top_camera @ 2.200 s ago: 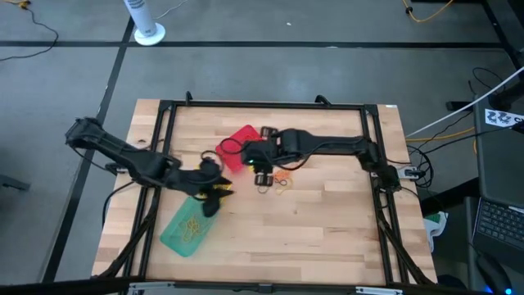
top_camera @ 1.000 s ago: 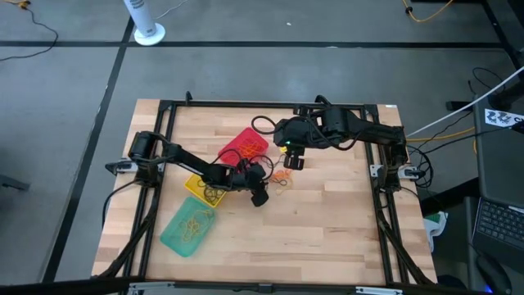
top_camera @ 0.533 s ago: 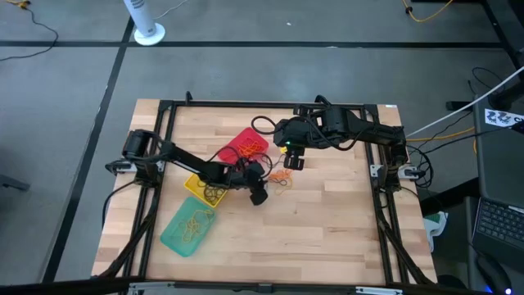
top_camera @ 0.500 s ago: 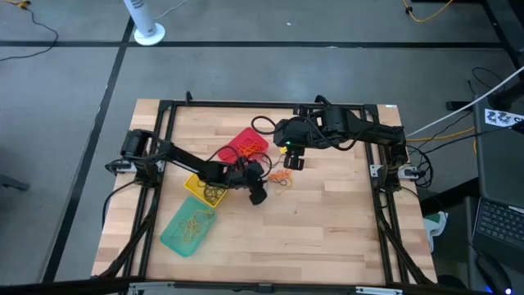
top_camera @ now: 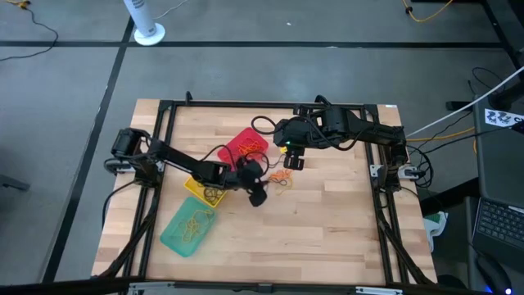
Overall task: Sort rubber bands into baskets
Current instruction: Put the black rubber band into the yellow bin
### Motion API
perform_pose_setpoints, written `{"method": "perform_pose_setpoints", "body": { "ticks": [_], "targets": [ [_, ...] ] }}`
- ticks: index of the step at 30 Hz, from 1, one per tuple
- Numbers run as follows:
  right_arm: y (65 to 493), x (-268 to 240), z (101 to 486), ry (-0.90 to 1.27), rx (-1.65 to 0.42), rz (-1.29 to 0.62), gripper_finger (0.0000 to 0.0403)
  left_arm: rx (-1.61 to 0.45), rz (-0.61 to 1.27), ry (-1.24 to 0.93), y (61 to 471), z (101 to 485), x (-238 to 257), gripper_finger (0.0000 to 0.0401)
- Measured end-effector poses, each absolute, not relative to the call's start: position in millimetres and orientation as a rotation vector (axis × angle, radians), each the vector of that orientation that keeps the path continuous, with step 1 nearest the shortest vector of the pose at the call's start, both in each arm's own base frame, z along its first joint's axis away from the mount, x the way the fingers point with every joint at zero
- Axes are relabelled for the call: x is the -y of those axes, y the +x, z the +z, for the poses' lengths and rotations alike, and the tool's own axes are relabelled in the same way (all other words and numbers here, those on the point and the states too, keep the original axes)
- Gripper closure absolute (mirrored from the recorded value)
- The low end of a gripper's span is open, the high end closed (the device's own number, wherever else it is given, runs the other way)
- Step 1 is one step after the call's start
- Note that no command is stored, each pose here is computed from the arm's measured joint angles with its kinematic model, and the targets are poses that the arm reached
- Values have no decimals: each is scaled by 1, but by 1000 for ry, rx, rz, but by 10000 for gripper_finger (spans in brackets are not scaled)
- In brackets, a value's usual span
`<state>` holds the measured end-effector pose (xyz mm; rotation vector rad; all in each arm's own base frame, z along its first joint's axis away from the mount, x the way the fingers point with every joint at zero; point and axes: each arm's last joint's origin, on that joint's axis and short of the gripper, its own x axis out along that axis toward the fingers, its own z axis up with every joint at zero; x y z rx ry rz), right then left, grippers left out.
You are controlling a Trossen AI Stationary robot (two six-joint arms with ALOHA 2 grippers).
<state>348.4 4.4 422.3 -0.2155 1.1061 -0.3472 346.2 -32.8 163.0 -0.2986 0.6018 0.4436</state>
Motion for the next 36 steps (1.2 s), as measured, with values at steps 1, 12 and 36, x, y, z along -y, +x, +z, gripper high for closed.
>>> {"method": "perform_pose_setpoints", "body": {
  "ticks": [1,12,36],
  "targets": [
    [348,-4,422,-216,-1106,-347,247,-587,432,-296,348,164,35,237],
    [349,-4,422,-215,-1102,-347,247,-632,408,-257,353,138,48,237],
    [349,-4,422,-214,-1103,-346,247,-755,451,-211,345,128,40,237]
  ]
}}
